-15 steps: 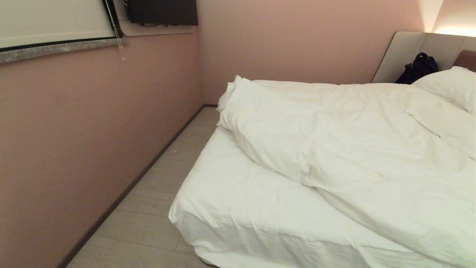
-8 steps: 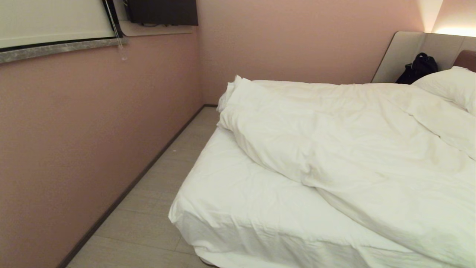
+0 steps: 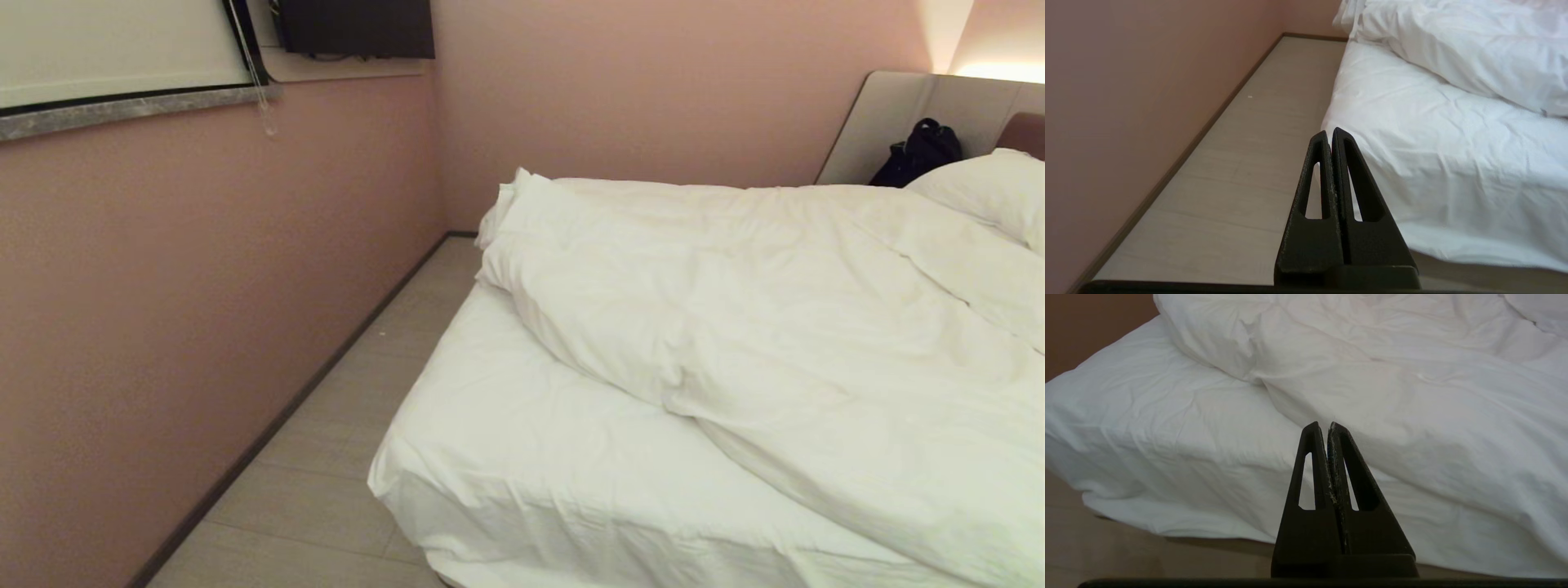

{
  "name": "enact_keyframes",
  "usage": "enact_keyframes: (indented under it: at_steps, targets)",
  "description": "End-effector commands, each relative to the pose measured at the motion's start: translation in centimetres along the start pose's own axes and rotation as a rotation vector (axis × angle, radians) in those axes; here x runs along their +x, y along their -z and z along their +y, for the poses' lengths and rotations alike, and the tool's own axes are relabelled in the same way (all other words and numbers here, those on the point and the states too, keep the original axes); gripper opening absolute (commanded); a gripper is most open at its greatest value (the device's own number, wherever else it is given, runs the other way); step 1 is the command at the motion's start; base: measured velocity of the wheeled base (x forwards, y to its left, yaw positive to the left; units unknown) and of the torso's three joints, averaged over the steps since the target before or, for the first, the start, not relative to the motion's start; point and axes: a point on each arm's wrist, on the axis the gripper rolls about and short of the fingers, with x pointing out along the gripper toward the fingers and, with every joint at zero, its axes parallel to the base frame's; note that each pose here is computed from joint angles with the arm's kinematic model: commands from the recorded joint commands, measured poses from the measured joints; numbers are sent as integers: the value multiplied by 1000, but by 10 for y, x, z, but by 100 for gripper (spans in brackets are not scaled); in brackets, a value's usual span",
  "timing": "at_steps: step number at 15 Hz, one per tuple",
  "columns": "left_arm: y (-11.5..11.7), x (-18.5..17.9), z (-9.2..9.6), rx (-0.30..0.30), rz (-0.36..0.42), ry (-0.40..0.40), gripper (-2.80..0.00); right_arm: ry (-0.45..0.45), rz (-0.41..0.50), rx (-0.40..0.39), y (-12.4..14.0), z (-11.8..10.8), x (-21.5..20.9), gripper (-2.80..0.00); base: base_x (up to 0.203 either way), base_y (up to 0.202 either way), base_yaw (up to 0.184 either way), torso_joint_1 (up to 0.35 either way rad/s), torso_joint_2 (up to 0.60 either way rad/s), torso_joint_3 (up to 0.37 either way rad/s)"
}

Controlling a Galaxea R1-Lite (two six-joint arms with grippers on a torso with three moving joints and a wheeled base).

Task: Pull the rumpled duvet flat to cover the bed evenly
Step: Hold the folded corner of the quilt

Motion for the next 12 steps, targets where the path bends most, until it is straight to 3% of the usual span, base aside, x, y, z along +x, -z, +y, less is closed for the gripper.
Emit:
enact_keyframes:
  at_steps: [1, 5, 12]
  targets:
    - [0, 0, 0, -1, 0, -1, -280, 0, 2, 0, 0, 0, 0, -280, 186, 0, 0, 12, 6, -2]
    - [1, 0, 0, -4, 5, -1, -280, 0, 2, 0, 0, 0, 0, -280, 183, 0, 1, 6, 3, 2]
    - [1, 0, 0, -5, 6, -3, -280, 0, 2, 0, 0, 0, 0, -280, 10, 0, 0, 2, 1, 1]
